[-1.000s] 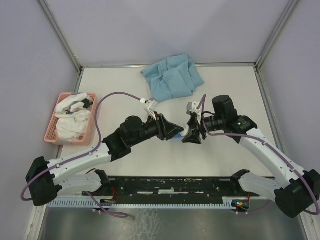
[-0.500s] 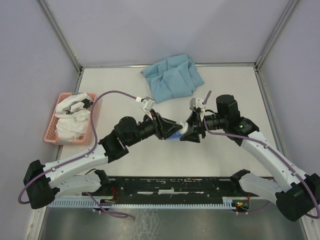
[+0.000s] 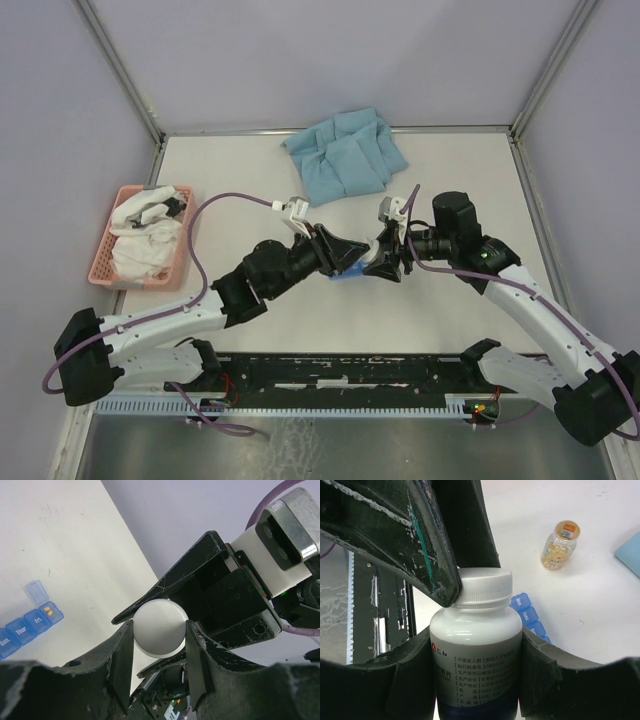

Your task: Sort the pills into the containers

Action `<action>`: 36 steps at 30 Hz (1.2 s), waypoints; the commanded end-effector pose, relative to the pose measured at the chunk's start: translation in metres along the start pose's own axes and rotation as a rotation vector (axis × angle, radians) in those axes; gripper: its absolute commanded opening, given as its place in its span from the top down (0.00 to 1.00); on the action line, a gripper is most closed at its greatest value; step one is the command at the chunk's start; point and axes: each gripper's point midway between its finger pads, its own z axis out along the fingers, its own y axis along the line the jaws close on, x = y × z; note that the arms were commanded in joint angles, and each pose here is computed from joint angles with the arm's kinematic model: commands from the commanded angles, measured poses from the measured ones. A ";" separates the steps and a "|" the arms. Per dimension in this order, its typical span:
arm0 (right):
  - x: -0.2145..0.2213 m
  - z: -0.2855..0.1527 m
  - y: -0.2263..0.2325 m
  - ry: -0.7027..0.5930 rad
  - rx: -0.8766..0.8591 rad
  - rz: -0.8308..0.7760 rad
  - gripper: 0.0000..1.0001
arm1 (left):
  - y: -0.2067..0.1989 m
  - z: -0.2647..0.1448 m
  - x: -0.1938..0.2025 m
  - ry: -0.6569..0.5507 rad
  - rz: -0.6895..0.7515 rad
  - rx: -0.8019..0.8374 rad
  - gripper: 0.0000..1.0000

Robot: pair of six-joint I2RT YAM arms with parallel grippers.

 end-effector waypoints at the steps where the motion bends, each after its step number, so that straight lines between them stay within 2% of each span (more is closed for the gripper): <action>1: -0.038 -0.005 -0.022 -0.095 0.105 -0.136 0.99 | -0.024 -0.002 0.021 0.061 -0.088 0.063 0.84; 6: -0.039 -0.002 -0.013 -0.107 0.048 -0.139 0.99 | -0.030 0.004 0.034 0.120 -0.059 0.089 0.84; 14: -0.059 -0.008 0.019 -0.208 -0.146 -0.089 0.99 | -0.028 -0.017 0.043 0.191 0.187 0.209 0.85; 19: -0.074 -0.013 0.035 -0.280 -0.258 -0.012 0.99 | -0.030 -0.037 0.037 0.209 0.302 0.340 0.84; 23: -0.078 -0.013 0.042 -0.287 -0.332 0.036 0.99 | -0.032 -0.041 0.033 0.243 0.432 0.401 0.82; 26: -0.078 -0.012 0.044 -0.281 -0.365 0.067 0.99 | -0.031 -0.042 0.024 0.249 0.512 0.413 0.81; 29: -0.079 -0.011 0.043 -0.282 -0.361 0.076 0.99 | -0.029 -0.041 0.005 0.202 0.541 0.392 0.79; 31: -0.076 -0.010 0.041 -0.275 -0.346 0.073 0.99 | -0.031 -0.039 -0.006 0.175 0.525 0.387 0.71; 36: -0.069 -0.010 0.037 -0.243 -0.306 0.034 0.99 | -0.033 -0.032 -0.019 0.132 0.420 0.324 0.31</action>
